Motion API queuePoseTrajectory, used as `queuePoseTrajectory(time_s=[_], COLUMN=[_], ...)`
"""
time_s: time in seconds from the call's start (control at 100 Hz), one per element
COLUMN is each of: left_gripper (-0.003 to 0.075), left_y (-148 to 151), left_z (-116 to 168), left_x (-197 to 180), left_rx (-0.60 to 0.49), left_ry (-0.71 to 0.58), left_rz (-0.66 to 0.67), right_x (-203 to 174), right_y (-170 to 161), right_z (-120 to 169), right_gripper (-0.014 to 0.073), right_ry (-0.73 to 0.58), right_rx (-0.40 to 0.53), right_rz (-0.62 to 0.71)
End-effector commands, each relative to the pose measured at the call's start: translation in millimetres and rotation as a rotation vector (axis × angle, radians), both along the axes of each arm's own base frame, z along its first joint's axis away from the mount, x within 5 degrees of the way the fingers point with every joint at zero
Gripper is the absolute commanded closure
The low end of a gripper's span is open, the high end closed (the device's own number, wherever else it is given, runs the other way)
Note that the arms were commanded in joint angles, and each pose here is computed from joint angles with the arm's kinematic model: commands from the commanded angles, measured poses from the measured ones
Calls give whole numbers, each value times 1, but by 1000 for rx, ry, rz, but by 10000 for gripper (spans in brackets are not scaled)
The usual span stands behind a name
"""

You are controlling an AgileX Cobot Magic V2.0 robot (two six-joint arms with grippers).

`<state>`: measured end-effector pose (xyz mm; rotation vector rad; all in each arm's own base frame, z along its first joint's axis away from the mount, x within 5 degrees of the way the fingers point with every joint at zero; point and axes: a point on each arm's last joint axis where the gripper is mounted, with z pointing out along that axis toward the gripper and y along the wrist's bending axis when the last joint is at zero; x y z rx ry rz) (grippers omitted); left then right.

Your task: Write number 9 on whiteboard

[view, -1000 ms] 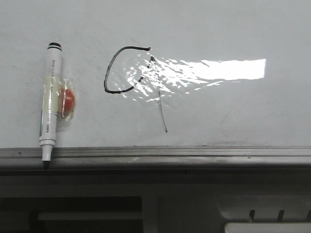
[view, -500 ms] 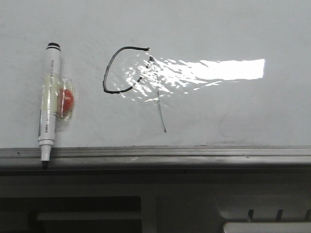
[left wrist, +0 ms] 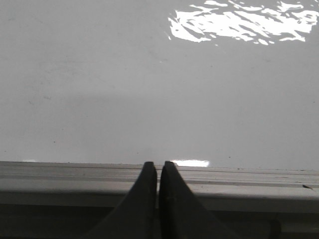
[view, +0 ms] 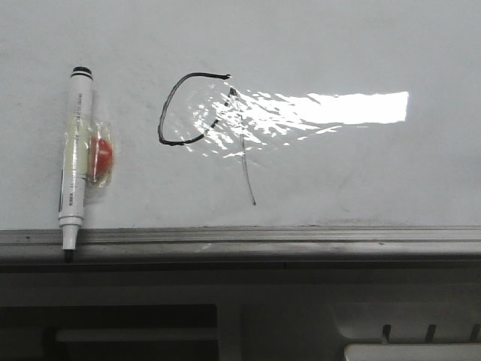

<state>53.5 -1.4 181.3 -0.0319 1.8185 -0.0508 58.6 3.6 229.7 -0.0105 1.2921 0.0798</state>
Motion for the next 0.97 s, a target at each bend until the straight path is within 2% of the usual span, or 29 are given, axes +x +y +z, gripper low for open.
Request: queuePoseTrajectory(time_s=[0.0, 0.1, 0.3, 0.96], left_gripper=[740, 740, 740, 740], left_y=[0, 0, 0, 0], left_z=[-8, -7, -7, -7], left_x=[0, 1, 1, 1], left_rx=[-22, -22, -22, -22], left_ry=[-36, -37, -39, -39], left_rz=[7, 7, 7, 7], right_x=[-3, -2, -6, -6], right_y=[-5, -9, -10, -10], right_z=[-16, -30, -55, -55], right_gripper=[664, 664, 664, 664], right_ry=[89, 238, 517, 516], right_rx=[9, 21, 30, 11], right_rz=[-85, -152, -170, -172])
